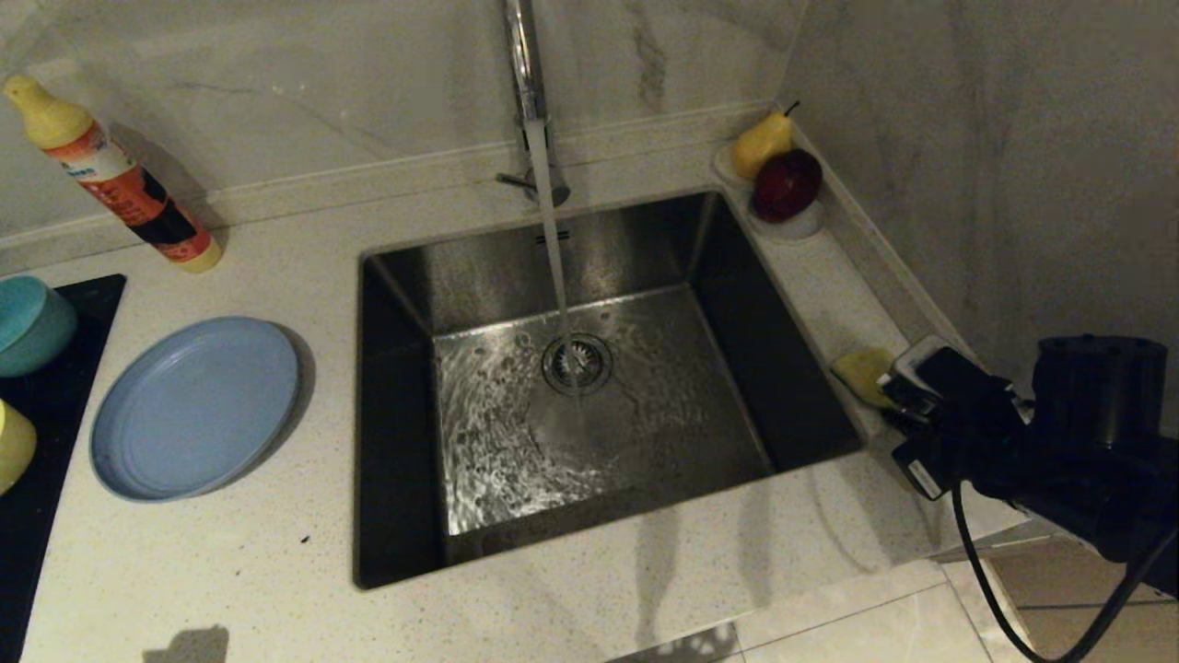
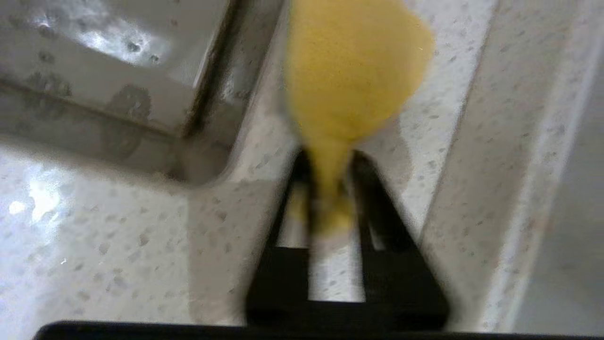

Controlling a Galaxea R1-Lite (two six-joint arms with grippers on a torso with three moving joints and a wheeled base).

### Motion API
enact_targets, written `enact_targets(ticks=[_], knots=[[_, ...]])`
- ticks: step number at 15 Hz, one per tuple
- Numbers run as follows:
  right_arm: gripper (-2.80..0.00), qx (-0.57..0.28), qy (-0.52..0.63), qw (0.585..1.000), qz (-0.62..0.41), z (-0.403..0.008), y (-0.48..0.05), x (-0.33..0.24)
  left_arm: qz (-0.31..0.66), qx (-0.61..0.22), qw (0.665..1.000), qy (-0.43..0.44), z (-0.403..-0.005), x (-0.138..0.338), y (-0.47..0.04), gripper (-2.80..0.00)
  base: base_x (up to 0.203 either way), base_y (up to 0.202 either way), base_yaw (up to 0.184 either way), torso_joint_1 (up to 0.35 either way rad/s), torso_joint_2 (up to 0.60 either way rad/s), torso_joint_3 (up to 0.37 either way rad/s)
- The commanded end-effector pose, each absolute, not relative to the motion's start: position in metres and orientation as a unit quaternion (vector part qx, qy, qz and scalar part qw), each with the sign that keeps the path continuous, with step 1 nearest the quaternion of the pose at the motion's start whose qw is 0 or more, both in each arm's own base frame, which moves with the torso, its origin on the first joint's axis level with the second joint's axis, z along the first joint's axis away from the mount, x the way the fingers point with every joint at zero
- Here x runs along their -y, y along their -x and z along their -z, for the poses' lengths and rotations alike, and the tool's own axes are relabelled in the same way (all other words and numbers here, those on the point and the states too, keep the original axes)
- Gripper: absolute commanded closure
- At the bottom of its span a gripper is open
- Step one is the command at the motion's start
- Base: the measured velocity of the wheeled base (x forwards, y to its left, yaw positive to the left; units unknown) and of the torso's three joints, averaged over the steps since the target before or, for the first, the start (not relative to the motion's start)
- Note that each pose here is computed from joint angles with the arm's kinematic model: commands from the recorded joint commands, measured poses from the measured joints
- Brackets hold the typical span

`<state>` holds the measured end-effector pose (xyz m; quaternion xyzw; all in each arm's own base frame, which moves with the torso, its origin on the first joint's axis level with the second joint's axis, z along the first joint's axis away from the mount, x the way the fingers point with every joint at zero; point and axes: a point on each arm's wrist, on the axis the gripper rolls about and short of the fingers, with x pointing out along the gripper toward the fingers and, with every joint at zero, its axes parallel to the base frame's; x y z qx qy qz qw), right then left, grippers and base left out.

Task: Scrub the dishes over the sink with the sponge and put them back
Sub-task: Put down the sponge

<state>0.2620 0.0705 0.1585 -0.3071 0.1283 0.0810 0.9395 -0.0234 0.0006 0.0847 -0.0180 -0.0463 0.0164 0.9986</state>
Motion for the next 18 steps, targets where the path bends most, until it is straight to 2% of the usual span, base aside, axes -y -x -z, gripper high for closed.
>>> enact_targets(ticks=[1,18], knots=[[-2.8,-0.122,0.308,0.941,-0.076,-0.162,-0.261,-0.07,-0.017,0.029,0.999,0.018,-0.075,-0.001,0.02,0.0,0.0,0.0,0.0,0.0,0.0,0.0],[-2.8,-0.098,0.308,0.946,-0.034,-0.183,-0.258,-0.065,-0.017,0.028,0.999,0.018,-0.075,-0.001,0.02,0.0,0.0,0.0,0.0,0.0,0.0,0.0]])
